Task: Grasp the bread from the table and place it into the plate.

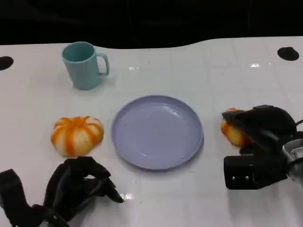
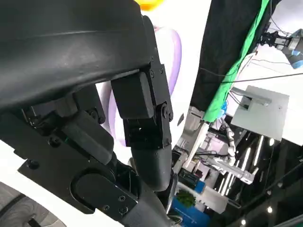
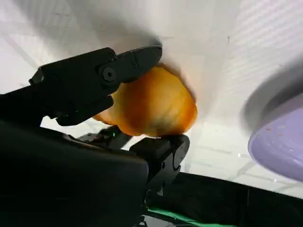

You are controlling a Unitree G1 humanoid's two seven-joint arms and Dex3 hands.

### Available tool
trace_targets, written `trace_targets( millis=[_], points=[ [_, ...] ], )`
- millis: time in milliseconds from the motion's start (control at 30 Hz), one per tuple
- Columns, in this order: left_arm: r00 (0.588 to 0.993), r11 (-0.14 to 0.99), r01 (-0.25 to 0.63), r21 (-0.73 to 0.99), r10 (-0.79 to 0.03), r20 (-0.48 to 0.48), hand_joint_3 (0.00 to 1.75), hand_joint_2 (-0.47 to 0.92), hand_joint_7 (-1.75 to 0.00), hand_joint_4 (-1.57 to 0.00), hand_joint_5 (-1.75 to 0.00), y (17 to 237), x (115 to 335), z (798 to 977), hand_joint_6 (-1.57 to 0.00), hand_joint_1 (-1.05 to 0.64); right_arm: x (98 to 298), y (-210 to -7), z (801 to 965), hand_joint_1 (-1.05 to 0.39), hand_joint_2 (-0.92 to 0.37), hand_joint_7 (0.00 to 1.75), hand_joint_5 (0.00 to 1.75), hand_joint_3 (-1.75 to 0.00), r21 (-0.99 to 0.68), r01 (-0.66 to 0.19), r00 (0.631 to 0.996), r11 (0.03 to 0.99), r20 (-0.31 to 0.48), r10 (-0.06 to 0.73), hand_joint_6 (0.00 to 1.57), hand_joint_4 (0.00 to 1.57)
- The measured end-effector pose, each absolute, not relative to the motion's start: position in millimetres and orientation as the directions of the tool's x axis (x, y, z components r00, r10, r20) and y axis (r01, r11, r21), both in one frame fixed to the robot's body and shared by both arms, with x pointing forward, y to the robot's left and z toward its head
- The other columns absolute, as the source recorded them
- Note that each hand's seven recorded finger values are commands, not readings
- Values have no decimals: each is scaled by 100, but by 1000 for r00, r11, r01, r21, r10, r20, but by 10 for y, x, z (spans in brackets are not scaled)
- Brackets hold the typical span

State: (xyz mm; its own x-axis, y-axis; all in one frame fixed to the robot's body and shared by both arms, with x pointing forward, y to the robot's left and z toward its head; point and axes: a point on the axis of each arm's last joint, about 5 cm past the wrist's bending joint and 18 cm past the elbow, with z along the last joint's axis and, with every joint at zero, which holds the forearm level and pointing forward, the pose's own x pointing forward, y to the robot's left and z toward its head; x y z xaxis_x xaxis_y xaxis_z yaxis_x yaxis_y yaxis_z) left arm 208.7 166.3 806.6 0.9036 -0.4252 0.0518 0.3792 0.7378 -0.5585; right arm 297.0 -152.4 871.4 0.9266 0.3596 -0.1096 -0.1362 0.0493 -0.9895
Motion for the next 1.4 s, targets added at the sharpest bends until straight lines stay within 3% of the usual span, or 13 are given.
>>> trace_targets(
  millis=[100,233,267,300,367,467,533,600,667,867,967,1200,1400],
  points=[
    [904,738,379,-558,-425,52,0,60,-37,-157,-60,1663,2087,8067,-157,-105,2946,-1541,8669,-20,-92,6,106,-1,-991,-92,931,102,-50,362,111,89],
    [904,739,380,-557,-424,54,0,60,-37,-157,-60,1665,2086,8070,-157,-105,2909,-1575,8616,-15,-91,17,158,-1,-988,-45,927,150,15,374,132,89],
    [904,739,381,-556,-424,55,0,60,-37,-157,-60,1666,2086,8072,-157,-105,2902,-1580,8605,-14,-92,29,166,-2,-988,-31,926,155,30,377,132,89],
    [904,739,382,-555,-424,57,0,60,-37,-157,-60,1667,2087,8076,-157,-105,2897,-1585,8597,-12,-91,74,171,-2,-987,-15,924,159,47,379,117,94],
    [904,740,383,-553,-423,59,0,60,-38,-157,-60,1668,2088,8079,-157,-105,2889,-1593,8584,-12,-91,118,174,-4,-986,28,920,166,90,382,98,97],
    [904,740,383,-553,-423,59,0,60,-38,-157,-60,1669,2087,8079,-157,-105,2889,-1596,8583,-14,-86,162,175,-18,-980,78,910,185,145,388,78,95],
    [904,740,383,-554,-424,59,0,60,-38,-157,-60,1668,2087,8078,-157,-105,2891,-1596,8585,-13,-77,158,175,-26,-975,101,906,197,172,388,80,96],
    [904,738,382,-556,-425,57,0,60,-38,-157,-61,1668,2087,8077,-157,-105,2891,-1593,8585,-12,-57,158,175,-65,-969,122,902,213,198,384,81,97],
    [903,737,382,-557,-426,56,0,60,-38,-157,-61,1667,2087,8077,-157,-105,2891,-1586,8587,-13,-48,163,175,-84,-962,140,901,234,222,374,79,97],
    [903,738,382,-557,-426,56,0,61,-38,-157,-60,1667,2088,8078,-157,-105,2897,-1541,8601,-10,-42,174,175,-105,-939,165,896,302,271,352,74,98],
    [903,738,382,-557,-426,56,0,60,-37,-157,-60,1667,2088,8078,-157,-105,2912,-1501,8637,-8,-34,162,175,-121,-918,179,885,354,307,350,79,98],
    [903,738,382,-557,-426,56,0,60,-38,-157,-60,1668,2088,8078,-157,-105,2955,-1409,8736,-7,-28,168,175,-132,-875,209,852,437,382,357,79,101],
    [903,738,382,-556,-426,56,0,61,-37,-157,-60,1668,2088,8078,-157,-105,2988,-1305,8839,-8,-23,161,175,-143,-833,230,810,503,450,376,86,103]
  ],
)
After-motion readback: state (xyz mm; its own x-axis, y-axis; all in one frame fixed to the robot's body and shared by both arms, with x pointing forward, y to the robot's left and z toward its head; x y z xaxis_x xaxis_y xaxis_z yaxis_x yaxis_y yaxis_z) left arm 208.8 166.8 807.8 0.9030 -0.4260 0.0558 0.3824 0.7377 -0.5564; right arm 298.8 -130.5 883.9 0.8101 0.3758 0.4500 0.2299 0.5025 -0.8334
